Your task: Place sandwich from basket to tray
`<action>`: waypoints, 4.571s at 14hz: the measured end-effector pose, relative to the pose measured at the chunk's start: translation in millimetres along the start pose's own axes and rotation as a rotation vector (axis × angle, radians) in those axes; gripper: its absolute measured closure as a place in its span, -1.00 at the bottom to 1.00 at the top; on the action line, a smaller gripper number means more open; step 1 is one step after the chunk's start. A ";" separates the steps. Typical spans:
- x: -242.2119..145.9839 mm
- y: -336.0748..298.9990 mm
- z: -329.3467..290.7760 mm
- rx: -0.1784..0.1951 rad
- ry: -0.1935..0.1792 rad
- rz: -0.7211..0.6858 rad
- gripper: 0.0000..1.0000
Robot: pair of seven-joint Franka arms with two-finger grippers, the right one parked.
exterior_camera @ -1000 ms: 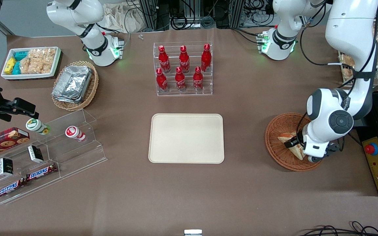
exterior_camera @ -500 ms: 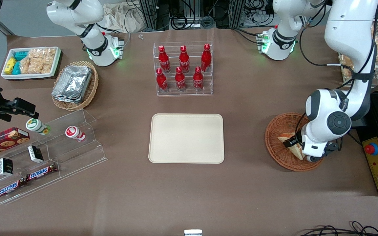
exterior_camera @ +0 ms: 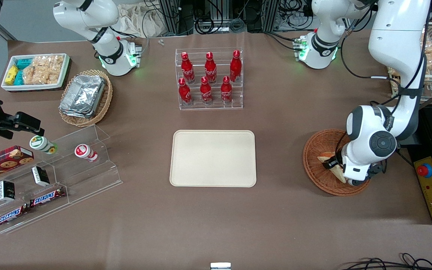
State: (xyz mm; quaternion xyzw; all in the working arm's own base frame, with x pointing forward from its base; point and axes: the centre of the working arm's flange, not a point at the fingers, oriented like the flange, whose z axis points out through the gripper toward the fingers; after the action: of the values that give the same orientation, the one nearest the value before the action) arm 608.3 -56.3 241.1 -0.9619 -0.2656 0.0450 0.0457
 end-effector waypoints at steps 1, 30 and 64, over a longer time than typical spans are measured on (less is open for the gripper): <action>-0.9 2.3 0.1 -0.003 0.004 -0.021 -0.30; -258.3 222.4 -97.6 -0.155 -0.079 0.408 0.60; -146.0 169.9 -209.8 -0.038 -0.011 0.416 -1.00</action>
State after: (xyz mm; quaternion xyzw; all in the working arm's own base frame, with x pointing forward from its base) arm 592.9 -290.1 439.3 -0.9965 -0.0621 0.0536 0.0160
